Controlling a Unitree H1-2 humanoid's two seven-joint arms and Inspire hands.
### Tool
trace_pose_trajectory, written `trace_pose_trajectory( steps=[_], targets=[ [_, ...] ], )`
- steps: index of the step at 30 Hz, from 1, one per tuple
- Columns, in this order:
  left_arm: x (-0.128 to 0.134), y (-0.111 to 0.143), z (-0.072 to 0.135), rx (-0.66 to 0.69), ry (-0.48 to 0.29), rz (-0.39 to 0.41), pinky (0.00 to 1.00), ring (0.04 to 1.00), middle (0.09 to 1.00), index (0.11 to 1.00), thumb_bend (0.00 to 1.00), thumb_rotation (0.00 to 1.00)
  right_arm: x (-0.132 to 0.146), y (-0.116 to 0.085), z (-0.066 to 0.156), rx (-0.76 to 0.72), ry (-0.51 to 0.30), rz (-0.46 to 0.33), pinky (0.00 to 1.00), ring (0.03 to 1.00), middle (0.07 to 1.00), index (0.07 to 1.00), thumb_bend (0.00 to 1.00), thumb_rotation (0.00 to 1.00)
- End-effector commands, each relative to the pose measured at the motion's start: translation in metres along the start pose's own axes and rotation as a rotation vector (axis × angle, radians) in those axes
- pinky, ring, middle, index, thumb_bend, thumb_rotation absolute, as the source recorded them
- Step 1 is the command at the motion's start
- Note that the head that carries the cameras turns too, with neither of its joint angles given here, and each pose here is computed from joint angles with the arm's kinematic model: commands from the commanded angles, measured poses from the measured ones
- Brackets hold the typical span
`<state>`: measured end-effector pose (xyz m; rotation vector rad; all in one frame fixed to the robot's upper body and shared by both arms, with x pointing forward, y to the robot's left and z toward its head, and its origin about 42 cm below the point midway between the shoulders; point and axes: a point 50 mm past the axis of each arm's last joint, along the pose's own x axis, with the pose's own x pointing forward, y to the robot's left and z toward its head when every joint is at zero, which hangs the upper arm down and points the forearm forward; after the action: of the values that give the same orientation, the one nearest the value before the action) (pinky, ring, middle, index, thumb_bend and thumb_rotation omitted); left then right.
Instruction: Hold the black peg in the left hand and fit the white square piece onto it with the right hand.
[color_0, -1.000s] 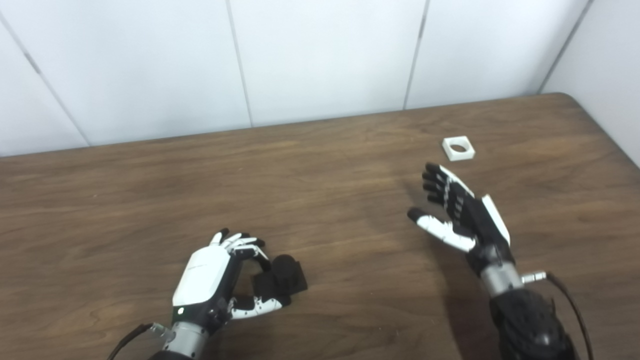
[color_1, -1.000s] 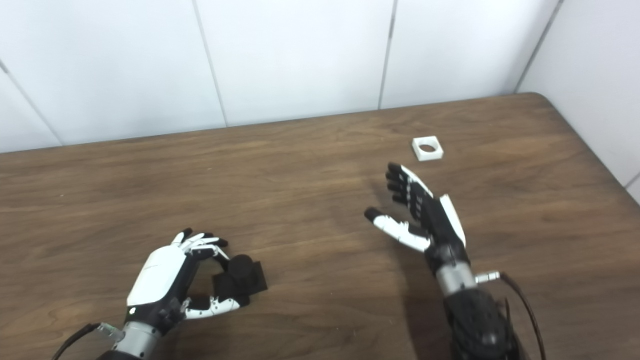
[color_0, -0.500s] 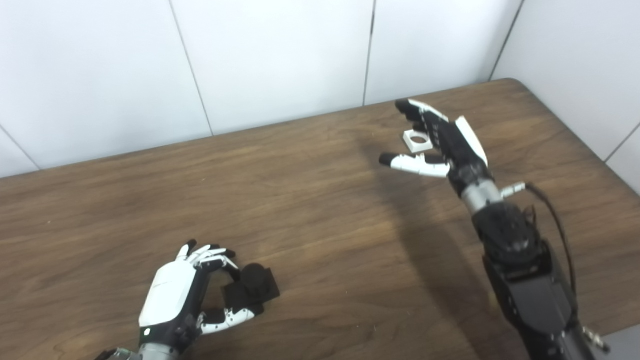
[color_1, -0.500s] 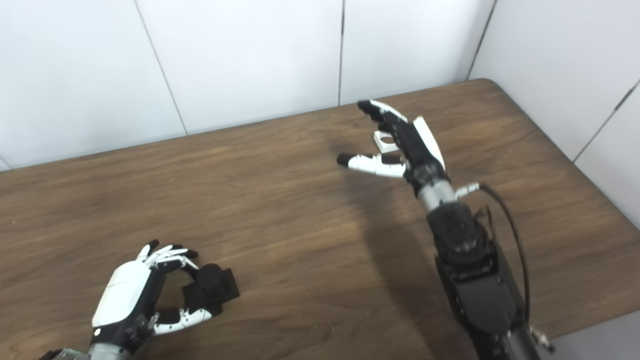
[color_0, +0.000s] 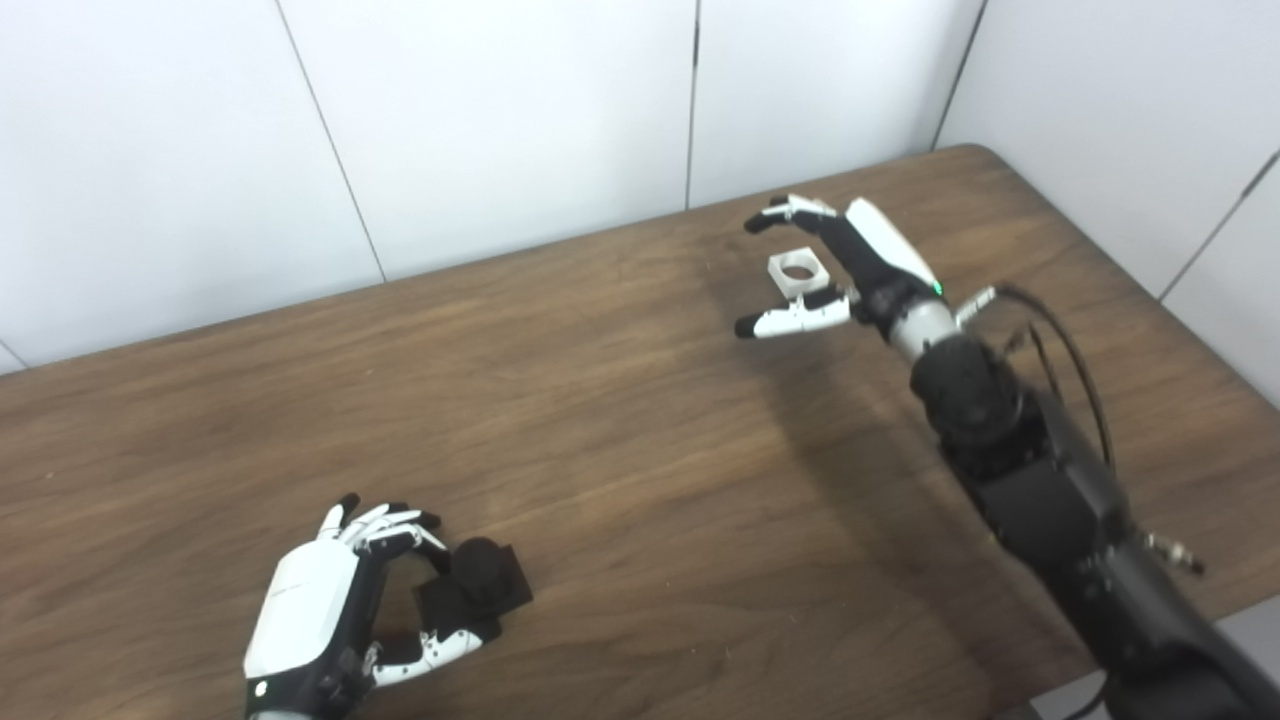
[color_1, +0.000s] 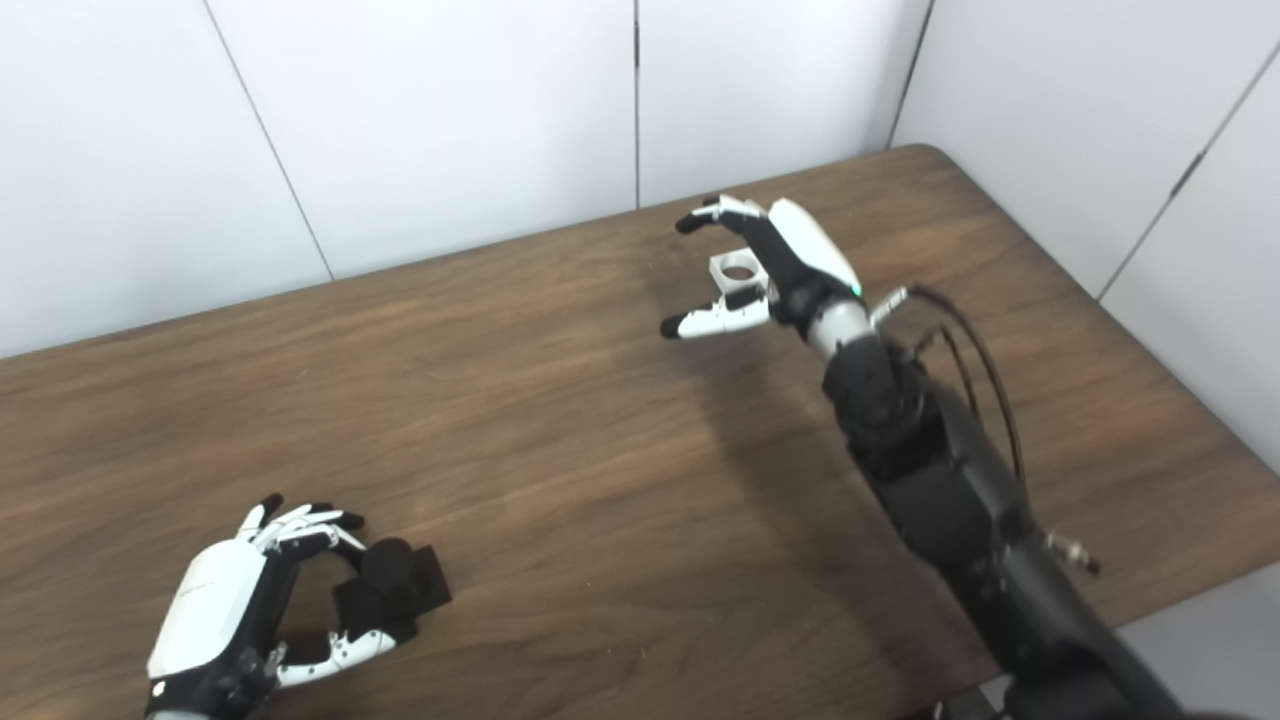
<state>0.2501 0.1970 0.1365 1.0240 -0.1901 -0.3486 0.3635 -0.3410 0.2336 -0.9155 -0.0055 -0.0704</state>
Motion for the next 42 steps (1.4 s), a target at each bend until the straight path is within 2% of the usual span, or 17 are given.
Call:
trace_pose_trajectory(
  steps=[1, 5, 9, 15, 24, 31, 42],
  targets=[
    [-0.005, -0.002, -0.004, 0.022, 0.014, -0.045, 0.99, 0.84, 0.756, 0.484, 0.52, 0.05, 0.018, -0.029, 0.014, -0.114, -0.06, -0.023, 0.97, 1.0, 0.975, 0.737, 0.84, 0.22],
    [-0.005, -0.002, -0.003, 0.02, 0.016, -0.046, 1.0, 0.843, 0.755, 0.485, 0.52, 0.05, 0.037, -0.043, 0.013, -0.244, -0.028, 0.031, 1.0, 1.0, 0.99, 0.744, 0.89, 0.23],
    [-0.006, -0.002, -0.002, 0.018, 0.015, -0.049, 1.0, 0.842, 0.755, 0.485, 0.52, 0.05, 0.05, -0.055, 0.013, -0.316, -0.014, 0.05, 1.0, 1.0, 0.992, 0.748, 0.92, 0.22],
    [-0.007, -0.004, -0.003, 0.02, 0.01, -0.05, 0.99, 0.842, 0.754, 0.484, 0.52, 0.05, 0.072, -0.072, 0.018, -0.471, 0.029, 0.101, 1.0, 1.0, 1.0, 0.766, 0.91, 0.24],
    [-0.008, -0.005, 0.0, 0.016, 0.013, -0.051, 1.0, 0.843, 0.754, 0.485, 0.52, 0.05, 0.102, -0.094, 0.031, -0.577, 0.086, 0.145, 1.0, 1.0, 0.993, 0.762, 0.91, 0.19],
    [-0.008, -0.004, 0.0, 0.016, 0.013, -0.049, 1.0, 0.841, 0.752, 0.484, 0.52, 0.05, 0.116, -0.094, 0.036, -0.645, 0.102, 0.155, 1.0, 1.0, 0.971, 0.747, 0.93, 0.18],
    [-0.011, -0.005, 0.002, 0.019, 0.015, -0.052, 0.99, 0.841, 0.753, 0.485, 0.52, 0.05, 0.122, -0.079, 0.034, -0.713, 0.146, 0.197, 1.0, 1.0, 0.966, 0.742, 0.9, 0.17]
  ],
)
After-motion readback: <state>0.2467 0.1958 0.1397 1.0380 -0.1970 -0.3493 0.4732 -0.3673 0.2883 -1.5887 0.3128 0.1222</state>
